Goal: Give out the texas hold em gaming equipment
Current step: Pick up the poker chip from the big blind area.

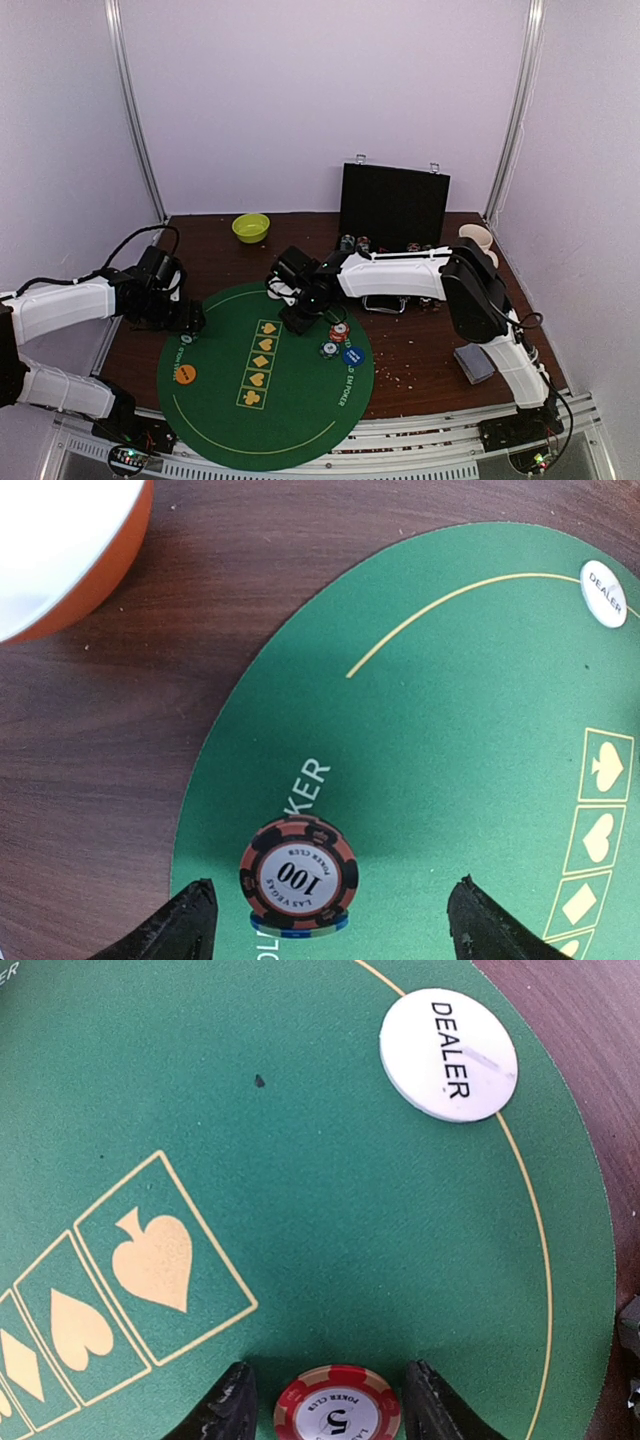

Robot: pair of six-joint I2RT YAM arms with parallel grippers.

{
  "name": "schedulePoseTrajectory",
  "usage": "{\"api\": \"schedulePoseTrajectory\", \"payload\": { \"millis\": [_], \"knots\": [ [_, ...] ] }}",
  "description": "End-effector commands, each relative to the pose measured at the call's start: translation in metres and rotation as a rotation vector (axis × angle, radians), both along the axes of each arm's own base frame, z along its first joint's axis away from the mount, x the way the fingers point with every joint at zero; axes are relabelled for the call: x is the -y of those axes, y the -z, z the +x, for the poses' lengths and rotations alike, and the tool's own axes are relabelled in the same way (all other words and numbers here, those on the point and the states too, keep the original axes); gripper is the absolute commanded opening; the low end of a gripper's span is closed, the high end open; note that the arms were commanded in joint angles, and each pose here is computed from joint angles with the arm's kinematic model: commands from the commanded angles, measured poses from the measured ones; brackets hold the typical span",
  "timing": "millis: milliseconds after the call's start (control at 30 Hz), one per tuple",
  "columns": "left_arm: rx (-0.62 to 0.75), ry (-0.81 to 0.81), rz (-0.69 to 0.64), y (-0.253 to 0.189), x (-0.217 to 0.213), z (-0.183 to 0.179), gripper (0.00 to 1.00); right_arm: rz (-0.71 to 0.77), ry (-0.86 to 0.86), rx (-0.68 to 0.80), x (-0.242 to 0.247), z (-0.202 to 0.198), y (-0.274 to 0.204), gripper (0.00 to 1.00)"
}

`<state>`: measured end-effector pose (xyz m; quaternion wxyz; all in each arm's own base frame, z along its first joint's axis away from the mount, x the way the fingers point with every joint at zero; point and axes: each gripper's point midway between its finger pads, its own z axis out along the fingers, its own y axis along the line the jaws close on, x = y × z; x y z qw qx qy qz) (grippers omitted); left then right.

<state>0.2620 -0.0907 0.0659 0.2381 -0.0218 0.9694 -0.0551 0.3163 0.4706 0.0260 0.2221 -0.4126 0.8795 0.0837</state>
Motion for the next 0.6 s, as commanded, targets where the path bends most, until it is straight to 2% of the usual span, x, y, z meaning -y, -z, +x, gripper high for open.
{"api": "schedulePoseTrajectory", "payload": {
  "millis": [0, 100, 200, 567],
  "knots": [
    [0.033, 0.007, -0.039, -0.006, 0.006, 0.003, 0.83, -0.147, 0.002, -0.074, 0.038, -0.024, 0.033, 0.52],
    [0.034, -0.001, -0.041, -0.005, 0.005, 0.002, 0.82, -0.186, 0.015, -0.059, 0.051, -0.025, 0.033, 0.52],
    [0.034, -0.022, -0.047, 0.000, 0.003, 0.001, 0.80, -0.234, 0.018, -0.054, 0.059, -0.025, 0.038, 0.47],
    [0.011, -0.082, -0.052, 0.025, -0.003, -0.009, 0.74, -0.227, 0.019, -0.067, 0.060, -0.029, 0.037, 0.41]
  ]
}}
